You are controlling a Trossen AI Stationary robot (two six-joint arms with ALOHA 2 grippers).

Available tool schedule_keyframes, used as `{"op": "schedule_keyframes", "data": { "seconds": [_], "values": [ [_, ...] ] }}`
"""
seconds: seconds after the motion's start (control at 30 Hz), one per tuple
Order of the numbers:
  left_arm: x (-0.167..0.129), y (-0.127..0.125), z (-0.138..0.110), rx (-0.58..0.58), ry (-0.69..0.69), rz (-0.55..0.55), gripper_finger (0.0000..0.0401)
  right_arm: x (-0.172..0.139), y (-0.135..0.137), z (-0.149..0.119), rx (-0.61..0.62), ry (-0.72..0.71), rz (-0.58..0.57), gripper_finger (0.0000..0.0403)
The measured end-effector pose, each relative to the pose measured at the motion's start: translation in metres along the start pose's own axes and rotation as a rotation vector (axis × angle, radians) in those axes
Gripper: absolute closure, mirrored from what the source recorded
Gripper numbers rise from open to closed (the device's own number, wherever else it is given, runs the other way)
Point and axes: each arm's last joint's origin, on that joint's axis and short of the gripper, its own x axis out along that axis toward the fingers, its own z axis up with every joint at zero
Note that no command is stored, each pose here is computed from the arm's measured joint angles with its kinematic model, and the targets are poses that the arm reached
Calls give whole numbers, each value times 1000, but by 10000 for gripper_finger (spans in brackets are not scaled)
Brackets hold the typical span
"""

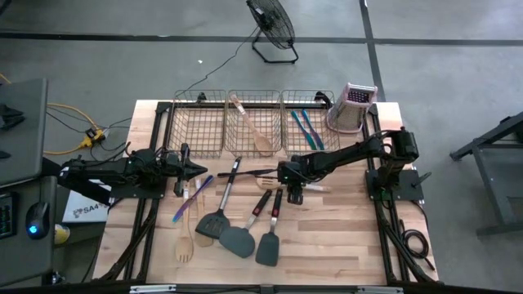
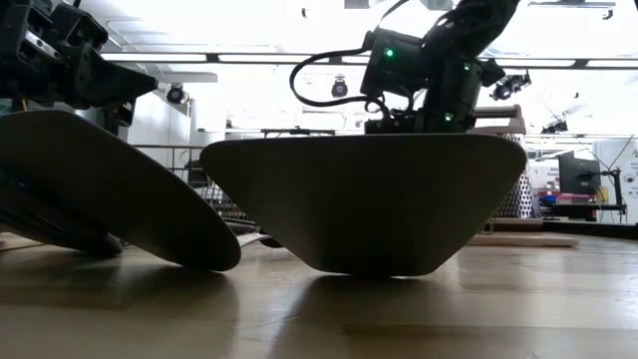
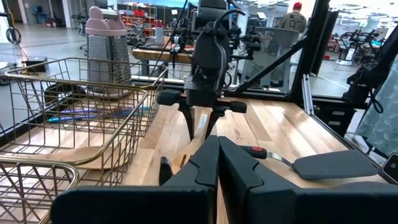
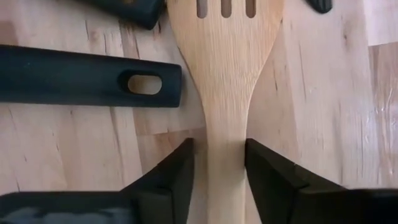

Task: Pick & Place Kitchen Items
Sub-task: Put the brown serving spoon into the middle wire basket

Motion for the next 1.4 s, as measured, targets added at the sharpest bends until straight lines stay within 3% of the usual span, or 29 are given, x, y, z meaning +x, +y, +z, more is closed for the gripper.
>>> {"op": "schedule_keyframes", "data": {
  "seconds": [0.27,0.73,1.4],
  "values": [
    [0,0,0,0,0,0,398,0,1,-1,-2,5,0,333],
    [0,0,0,0,-1,0,398,-14,0,-3,42,-8,2,333],
    [0,0,0,0,0,1,398,-89,1,-1,38,-248,41,333]
  ]
}}
